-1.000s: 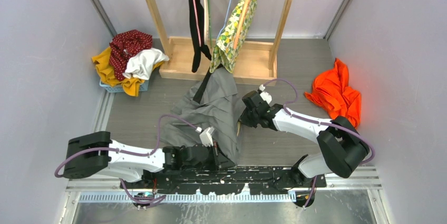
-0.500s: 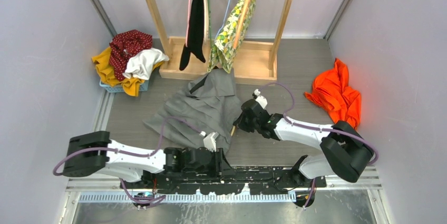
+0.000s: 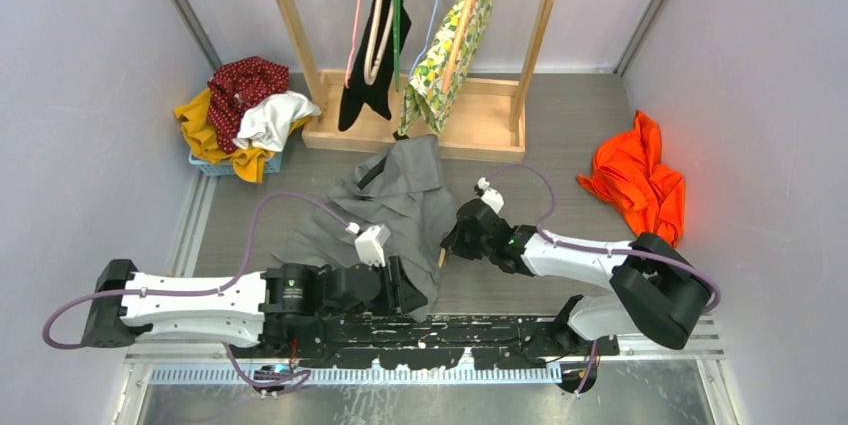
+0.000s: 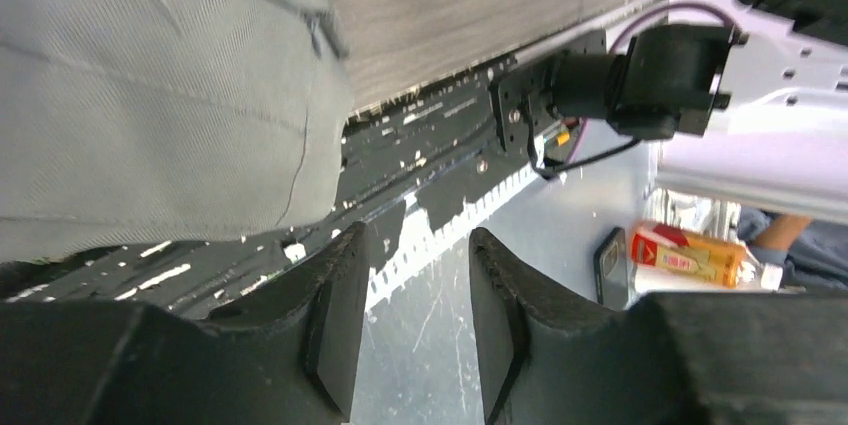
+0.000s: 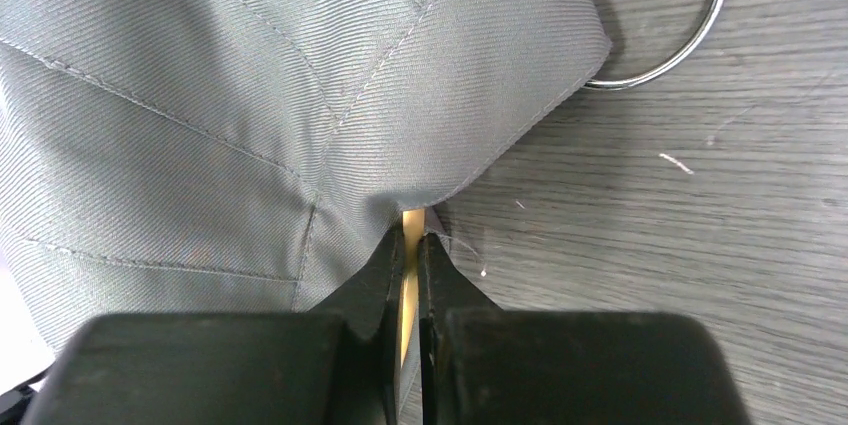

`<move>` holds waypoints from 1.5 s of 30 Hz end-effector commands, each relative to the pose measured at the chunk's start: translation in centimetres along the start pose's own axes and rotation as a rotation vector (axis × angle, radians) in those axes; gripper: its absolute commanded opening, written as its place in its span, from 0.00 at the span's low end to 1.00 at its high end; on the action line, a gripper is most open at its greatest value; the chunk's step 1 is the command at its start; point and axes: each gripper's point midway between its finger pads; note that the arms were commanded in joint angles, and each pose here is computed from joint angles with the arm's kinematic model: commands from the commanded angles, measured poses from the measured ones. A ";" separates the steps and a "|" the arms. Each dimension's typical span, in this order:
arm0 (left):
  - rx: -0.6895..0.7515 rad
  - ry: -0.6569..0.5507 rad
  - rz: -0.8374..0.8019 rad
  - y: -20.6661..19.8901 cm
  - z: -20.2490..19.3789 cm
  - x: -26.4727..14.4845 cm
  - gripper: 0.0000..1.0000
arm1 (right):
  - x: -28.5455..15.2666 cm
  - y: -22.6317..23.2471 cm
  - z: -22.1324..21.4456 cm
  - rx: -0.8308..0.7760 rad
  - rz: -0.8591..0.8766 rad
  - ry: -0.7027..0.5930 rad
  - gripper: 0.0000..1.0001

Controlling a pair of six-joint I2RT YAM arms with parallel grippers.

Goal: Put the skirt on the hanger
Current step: Hang the skirt on the hanger.

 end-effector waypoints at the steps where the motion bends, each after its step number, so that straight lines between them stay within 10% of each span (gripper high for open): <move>1: 0.141 -0.141 0.112 0.4 3.8 -0.7 0.45 | -0.1 4.7 2.7 0.023 0.117 -0.077 0.01; 26: 0.376 -0.058 0.484 7.5 3.4 6.7 0.55 | -0.7 9.1 2.8 0.093 0.205 -0.013 0.01; 34: 0.437 -0.087 0.536 9.3 3.5 7.7 0.35 | -1.1 8.9 0.0 0.083 0.240 0.080 0.01; 38: 0.443 -0.071 0.560 10.4 3.2 7.1 0.16 | -2.2 8.1 -1.4 -0.030 0.231 0.167 0.19; 45: 0.443 -0.064 0.560 11.3 3.3 5.1 0.12 | -8.1 6.8 1.8 -0.234 0.225 0.185 0.47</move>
Point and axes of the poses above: each gripper's point midway between its finger pads, its own x axis out along the fingers, its own y axis along the line the jaws close on, z = x × y, and after that the axes turned 13 degrees about -x, right-handed
